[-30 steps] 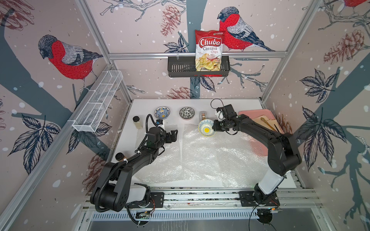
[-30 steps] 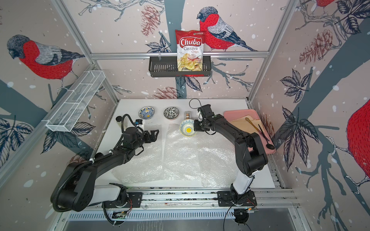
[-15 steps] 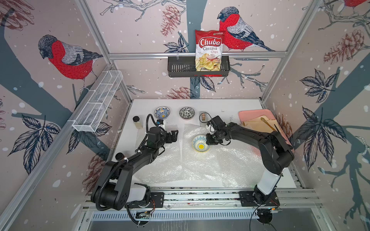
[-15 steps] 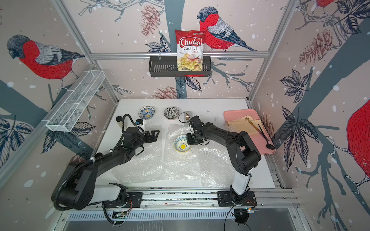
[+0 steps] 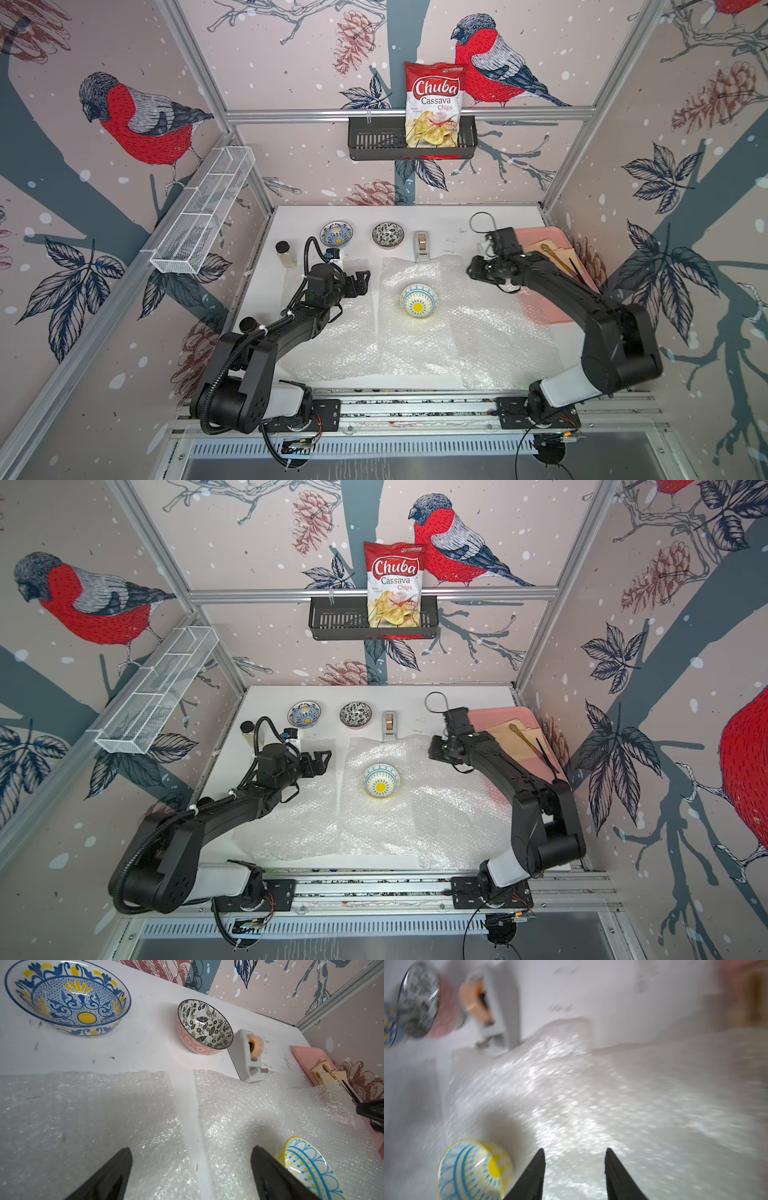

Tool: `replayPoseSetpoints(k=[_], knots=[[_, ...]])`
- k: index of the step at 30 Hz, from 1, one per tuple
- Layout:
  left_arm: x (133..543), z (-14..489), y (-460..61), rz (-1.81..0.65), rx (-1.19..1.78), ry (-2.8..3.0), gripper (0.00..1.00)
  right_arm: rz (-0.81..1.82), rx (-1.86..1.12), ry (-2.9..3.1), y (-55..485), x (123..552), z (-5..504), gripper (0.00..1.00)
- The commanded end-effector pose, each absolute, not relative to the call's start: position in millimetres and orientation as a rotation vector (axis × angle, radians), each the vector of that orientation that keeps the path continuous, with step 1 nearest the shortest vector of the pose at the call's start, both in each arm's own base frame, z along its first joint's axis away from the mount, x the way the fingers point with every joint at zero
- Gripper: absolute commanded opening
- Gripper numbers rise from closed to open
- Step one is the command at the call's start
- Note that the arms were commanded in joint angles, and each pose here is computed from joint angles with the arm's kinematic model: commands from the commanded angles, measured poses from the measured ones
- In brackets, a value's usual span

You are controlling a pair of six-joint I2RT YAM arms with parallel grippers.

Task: Wrap bowls in bubble wrap
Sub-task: Place the bowl on the bubble wrap, then move the bubble wrap to the center of the board.

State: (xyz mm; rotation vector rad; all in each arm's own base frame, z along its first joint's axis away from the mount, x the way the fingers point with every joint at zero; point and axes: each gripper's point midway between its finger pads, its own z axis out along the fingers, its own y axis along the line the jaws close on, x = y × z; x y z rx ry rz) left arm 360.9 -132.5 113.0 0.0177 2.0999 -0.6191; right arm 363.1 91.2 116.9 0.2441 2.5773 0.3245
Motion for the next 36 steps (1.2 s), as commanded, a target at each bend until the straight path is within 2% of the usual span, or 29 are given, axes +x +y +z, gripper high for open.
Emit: replayPoseSetpoints(k=[1, 3, 7, 11, 16, 20, 30, 36], knots=[[364.8, 119.3, -134.8, -0.638, 0.012, 2.073, 0.93, 0.089, 0.526, 2.477, 9.2, 362.5, 121.2, 0.51], [365.5, 118.2, -136.0, -0.648, 0.010, 2.075, 0.93, 0.076, 0.641, 2.431, -24.1, 360.9, 116.9, 0.53], [366.9, 115.9, -140.1, -0.674, 0.014, 2.081, 0.93, 0.003, 0.730, 2.437, -54.0, 365.8, 98.4, 0.61], [366.4, 115.7, -143.3, -0.697, 0.018, 2.086, 0.93, -0.012, 0.696, 2.517, -55.8, 379.3, 72.1, 0.62], [364.8, 119.1, -141.5, -0.687, 0.018, 2.077, 0.94, 0.007, 0.653, 2.551, -53.5, 389.4, 58.3, 0.59], [364.8, 120.3, -140.8, -0.682, 0.018, 2.076, 0.93, 0.094, 0.640, 2.571, -44.7, 391.5, 48.6, 0.52], [364.7, 119.7, -140.0, -0.679, 0.016, 2.078, 0.93, 0.110, 0.621, 2.570, -42.0, 389.0, 47.4, 0.05], [365.1, 117.8, -141.2, -0.685, 0.017, 2.083, 0.93, 0.065, 0.635, 2.513, -50.0, 391.9, 77.5, 0.03]])
